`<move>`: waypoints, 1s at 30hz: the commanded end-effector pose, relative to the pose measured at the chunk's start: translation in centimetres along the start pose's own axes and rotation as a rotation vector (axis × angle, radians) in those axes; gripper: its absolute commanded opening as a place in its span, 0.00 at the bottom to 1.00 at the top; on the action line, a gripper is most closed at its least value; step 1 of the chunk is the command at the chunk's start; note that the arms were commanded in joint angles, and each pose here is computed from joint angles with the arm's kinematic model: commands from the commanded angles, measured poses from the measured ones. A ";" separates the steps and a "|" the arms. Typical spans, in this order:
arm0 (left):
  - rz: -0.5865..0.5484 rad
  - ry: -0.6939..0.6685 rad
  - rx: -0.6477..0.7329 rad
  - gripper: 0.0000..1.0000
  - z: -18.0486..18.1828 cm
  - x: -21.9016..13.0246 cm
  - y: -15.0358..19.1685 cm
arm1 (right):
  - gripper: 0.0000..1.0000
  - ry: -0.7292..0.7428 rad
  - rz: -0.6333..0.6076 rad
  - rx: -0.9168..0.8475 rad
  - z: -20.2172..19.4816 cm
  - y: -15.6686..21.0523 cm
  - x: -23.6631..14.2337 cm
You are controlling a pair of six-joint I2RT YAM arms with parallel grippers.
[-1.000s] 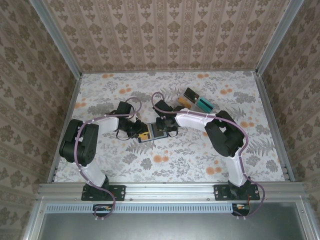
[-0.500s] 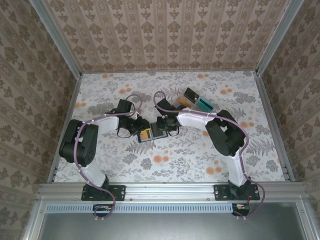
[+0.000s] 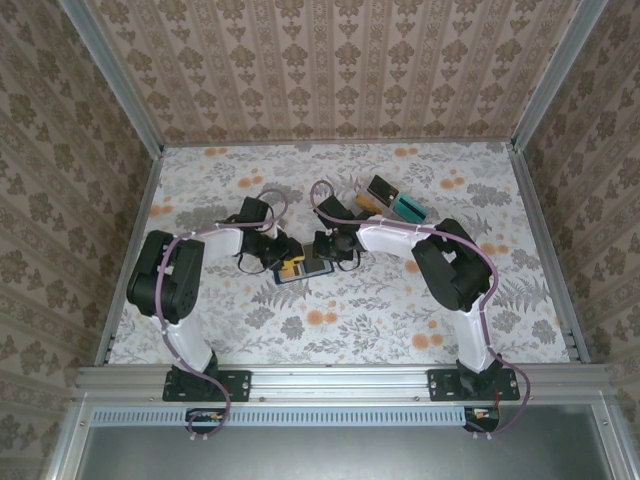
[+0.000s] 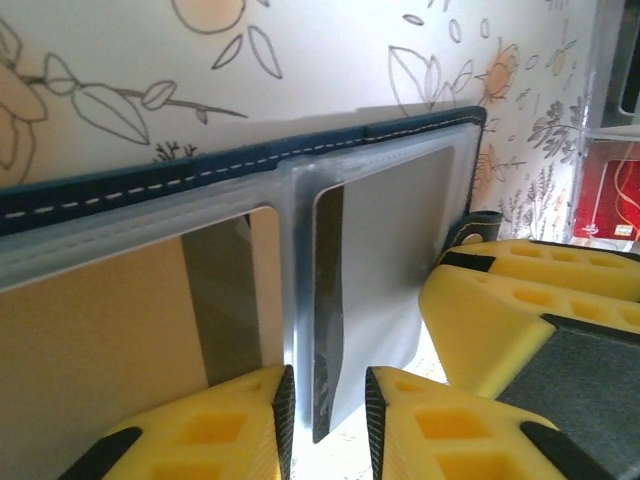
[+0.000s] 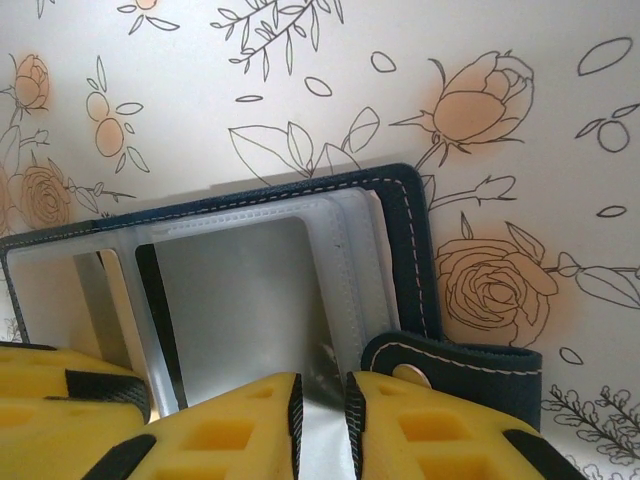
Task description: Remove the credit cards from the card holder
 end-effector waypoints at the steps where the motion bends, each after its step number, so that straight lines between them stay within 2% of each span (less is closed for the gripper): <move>1: 0.016 -0.015 -0.020 0.30 0.0 0.0 -0.2 | 0.24 0.077 0.084 0.027 -2.5 1.7 1.7; 12: 0.028 -0.013 -0.018 0.31 0.2 0.1 -0.4 | 0.25 0.002 0.118 0.031 -1.7 1.8 2.0; 18: 0.044 0.035 0.012 0.32 -0.3 -0.1 -0.5 | 0.25 -0.029 0.142 0.044 -1.6 1.8 2.2; 26: 0.042 0.059 0.037 0.29 -0.6 -0.3 -0.9 | 0.25 -0.027 0.146 0.053 -1.8 1.7 2.3; 30: 0.032 0.019 0.022 0.29 0.0 -0.7 -0.8 | 0.25 -0.006 0.138 0.055 -2.0 1.7 2.3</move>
Point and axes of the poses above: each hand's point on the last joint's axis, 136 mm out from that joint toward the fingers, its own x axis out along the fingers, its own z axis along the line the jaws close on, y = z × x, the point moved 8 cm from there along -x, back along the fingers, and after that the axes turned 9 degrees about x, right-handed, at the moved point
